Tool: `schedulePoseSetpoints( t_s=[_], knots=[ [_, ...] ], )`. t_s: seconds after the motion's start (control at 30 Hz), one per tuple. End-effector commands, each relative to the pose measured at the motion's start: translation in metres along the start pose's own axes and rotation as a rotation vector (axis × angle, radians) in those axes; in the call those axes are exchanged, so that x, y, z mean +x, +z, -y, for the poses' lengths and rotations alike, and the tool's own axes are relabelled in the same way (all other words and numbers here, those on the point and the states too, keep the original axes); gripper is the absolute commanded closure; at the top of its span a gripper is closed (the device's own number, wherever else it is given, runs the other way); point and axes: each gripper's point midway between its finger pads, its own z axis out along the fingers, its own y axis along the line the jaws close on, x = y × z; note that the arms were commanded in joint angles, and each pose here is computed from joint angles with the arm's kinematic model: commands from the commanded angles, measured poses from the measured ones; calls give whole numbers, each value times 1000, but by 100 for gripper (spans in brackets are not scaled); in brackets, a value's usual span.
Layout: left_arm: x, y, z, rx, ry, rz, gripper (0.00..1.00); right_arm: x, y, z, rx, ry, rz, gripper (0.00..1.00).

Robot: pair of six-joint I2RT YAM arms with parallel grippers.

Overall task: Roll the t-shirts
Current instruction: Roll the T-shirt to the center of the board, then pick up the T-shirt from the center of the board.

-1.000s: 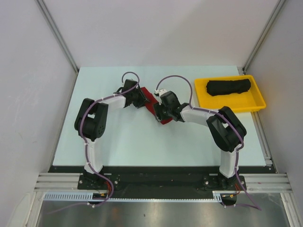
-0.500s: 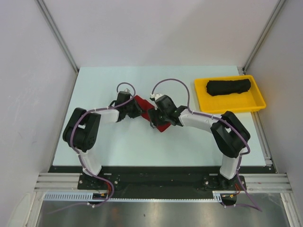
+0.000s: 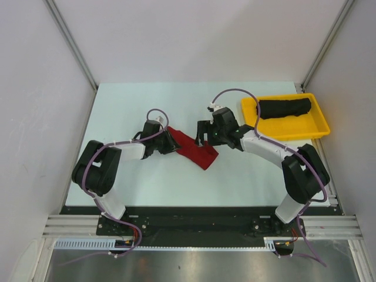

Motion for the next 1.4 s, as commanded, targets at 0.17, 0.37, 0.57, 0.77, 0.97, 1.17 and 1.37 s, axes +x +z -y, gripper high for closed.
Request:
schedulePoseSetpoints(
  t_s=[0.17, 0.37, 0.57, 0.77, 0.97, 1.17, 1.37],
  knots=[
    [35, -3, -8, -26, 35, -144, 71, -3, 38, 15, -192, 146, -37, 7],
    [27, 1, -3, -26, 45, -141, 71, -1, 61, 36, -177, 214, -26, 3],
    [29, 2, -7, -48, 45, -160, 71, 3, 73, 36, -212, 253, -35, 0],
    [27, 5, -6, -52, 49, -164, 71, 16, 83, 33, -249, 284, -75, 0],
    [24, 5, -3, -51, 49, -161, 71, 29, 83, 20, -239, 247, -108, 1],
    [23, 5, -2, -49, 48, -161, 71, 51, 86, 12, -187, 200, -152, 12],
    [21, 5, 0, -47, 48, -157, 71, 64, 89, 14, -146, 167, -177, 31]
  ],
)
